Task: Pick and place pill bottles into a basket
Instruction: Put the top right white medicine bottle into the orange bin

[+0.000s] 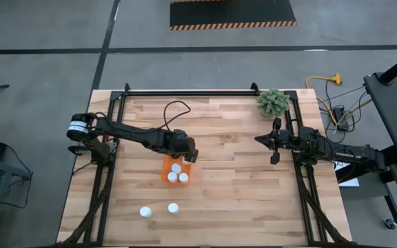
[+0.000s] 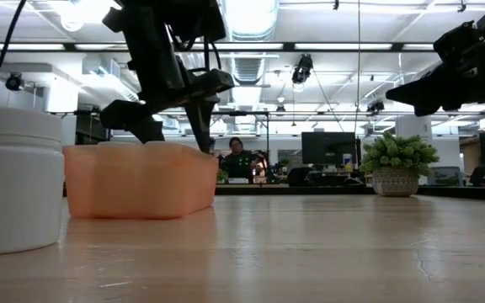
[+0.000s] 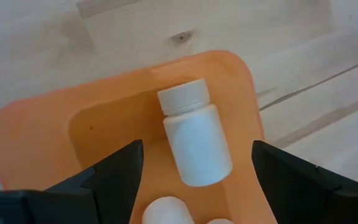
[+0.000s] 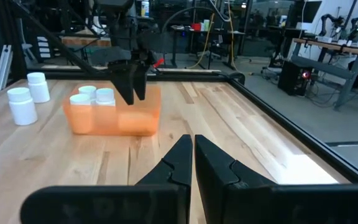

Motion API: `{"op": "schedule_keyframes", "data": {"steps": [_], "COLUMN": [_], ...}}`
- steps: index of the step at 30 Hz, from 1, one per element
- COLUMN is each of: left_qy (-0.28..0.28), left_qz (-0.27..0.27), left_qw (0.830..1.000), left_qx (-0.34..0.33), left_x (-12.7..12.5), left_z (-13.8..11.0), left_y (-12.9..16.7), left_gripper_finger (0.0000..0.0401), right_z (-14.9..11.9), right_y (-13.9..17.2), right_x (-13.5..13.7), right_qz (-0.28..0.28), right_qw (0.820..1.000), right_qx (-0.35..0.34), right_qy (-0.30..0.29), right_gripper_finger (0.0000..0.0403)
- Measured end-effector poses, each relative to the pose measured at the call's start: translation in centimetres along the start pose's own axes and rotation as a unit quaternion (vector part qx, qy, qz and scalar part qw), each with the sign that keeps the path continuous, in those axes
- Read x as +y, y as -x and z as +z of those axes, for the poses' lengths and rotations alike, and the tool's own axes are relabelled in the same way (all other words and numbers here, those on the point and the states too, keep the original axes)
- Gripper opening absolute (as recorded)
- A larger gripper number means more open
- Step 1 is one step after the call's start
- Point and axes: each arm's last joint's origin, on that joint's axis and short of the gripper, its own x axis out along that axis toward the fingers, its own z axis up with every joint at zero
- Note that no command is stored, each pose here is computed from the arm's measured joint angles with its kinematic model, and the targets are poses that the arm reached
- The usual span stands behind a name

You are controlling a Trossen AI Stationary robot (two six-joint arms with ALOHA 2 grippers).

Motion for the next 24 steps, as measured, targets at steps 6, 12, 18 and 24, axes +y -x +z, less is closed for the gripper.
{"op": "schedule_keyframes", "data": {"steps": [6,12,18,24], "left_qy": [-0.001,-0.002,-0.002,-0.002], "left_qz": [0.012,0.017,0.017,0.024], "left_qw": [1.000,1.000,1.000,1.000], "left_qx": [0.003,0.004,0.004,0.006], "left_x": [0.1,0.1,0.1,0.1], "left_z": [0.0,-0.1,-0.1,-0.2], "left_y": [-0.7,-1.1,-1.1,-1.5], "left_gripper_finger": [0.0280,0.0280,0.0280,0.0280], "right_z": [0.0,0.0,0.0,0.0], "right_y": [0.0,0.0,0.0,0.0], "right_x": [0.0,0.0,0.0,0.0], "right_qz": [0.000,0.000,0.000,0.000], "right_qw": [1.000,1.000,1.000,1.000], "right_qx": [0.000,0.000,0.000,0.000], "right_qy": [-0.001,-0.001,-0.001,-0.001], "right_gripper_finger": [0.0009,0.0009,0.0009,0.0009]}}
